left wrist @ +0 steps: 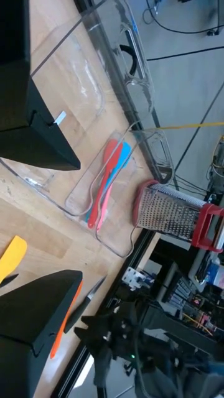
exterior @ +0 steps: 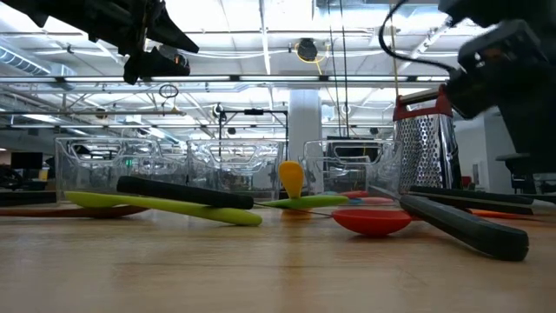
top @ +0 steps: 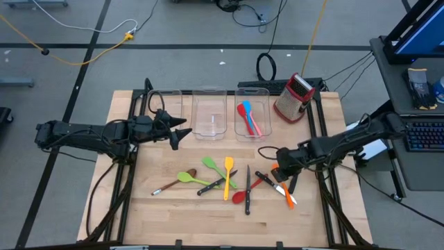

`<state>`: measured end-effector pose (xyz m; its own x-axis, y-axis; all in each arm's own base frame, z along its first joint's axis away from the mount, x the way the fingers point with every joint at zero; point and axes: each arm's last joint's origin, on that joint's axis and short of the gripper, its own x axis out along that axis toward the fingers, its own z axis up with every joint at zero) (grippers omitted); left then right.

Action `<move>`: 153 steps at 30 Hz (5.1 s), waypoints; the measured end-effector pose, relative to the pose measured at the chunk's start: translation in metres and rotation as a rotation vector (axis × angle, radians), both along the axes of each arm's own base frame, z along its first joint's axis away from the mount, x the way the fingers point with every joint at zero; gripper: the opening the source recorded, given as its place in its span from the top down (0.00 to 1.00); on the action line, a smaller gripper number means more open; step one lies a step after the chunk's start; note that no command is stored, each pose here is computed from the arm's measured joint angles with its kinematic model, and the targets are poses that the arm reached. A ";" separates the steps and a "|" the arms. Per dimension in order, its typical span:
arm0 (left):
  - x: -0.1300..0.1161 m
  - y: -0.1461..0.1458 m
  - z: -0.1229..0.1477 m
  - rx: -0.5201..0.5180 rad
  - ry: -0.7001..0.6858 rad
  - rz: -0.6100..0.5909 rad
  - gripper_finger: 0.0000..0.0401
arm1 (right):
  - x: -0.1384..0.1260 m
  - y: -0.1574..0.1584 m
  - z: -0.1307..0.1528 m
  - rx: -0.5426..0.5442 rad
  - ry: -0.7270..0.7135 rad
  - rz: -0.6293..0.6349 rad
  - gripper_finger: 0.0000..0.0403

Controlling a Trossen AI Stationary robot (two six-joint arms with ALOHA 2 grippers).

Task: Pick & Place Kitchen Items
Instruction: Put the orange spatula into the right transparent bin

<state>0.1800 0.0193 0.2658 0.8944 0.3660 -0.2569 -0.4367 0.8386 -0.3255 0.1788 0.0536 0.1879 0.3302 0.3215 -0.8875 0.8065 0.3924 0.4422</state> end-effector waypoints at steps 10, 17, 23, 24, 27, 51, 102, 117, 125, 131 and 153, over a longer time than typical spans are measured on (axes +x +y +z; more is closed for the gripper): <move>0.000 0.000 0.000 -0.003 -0.001 0.001 0.31 | -0.011 -0.001 -0.027 0.063 0.061 -0.021 0.59; 0.000 0.000 0.000 0.008 0.003 0.004 0.31 | -0.011 -0.001 -0.028 0.058 0.068 -0.019 0.59; 0.000 0.000 0.000 0.009 0.003 0.004 0.31 | -0.005 0.000 -0.039 0.033 0.102 0.007 0.59; 0.000 0.000 0.000 0.009 0.003 0.004 0.31 | -0.004 0.000 -0.041 0.028 0.107 0.007 0.59; 0.000 0.000 0.000 0.009 0.003 0.004 0.31 | -0.002 0.000 -0.049 -0.008 0.141 0.012 0.59; 0.000 0.000 0.000 0.005 0.001 0.004 0.31 | 0.001 -0.005 -0.065 -0.145 0.229 -0.101 0.76; 0.000 0.000 0.000 0.006 0.003 -0.003 0.31 | -0.011 -0.009 -0.021 -0.035 -0.011 -0.178 1.00; 0.000 0.000 0.000 0.004 0.002 -0.003 0.31 | -0.012 -0.006 -0.020 -0.011 -0.034 -0.007 0.89; 0.000 0.000 0.000 0.004 0.002 -0.003 0.31 | -0.010 -0.006 -0.021 -0.033 -0.031 -0.042 0.64; 0.000 0.000 0.000 0.004 0.002 -0.003 0.31 | -0.004 -0.004 -0.032 -0.041 0.020 -0.041 0.59; 0.000 0.000 0.000 0.005 0.002 0.001 0.31 | -0.004 -0.007 -0.082 -0.241 0.386 -0.048 0.71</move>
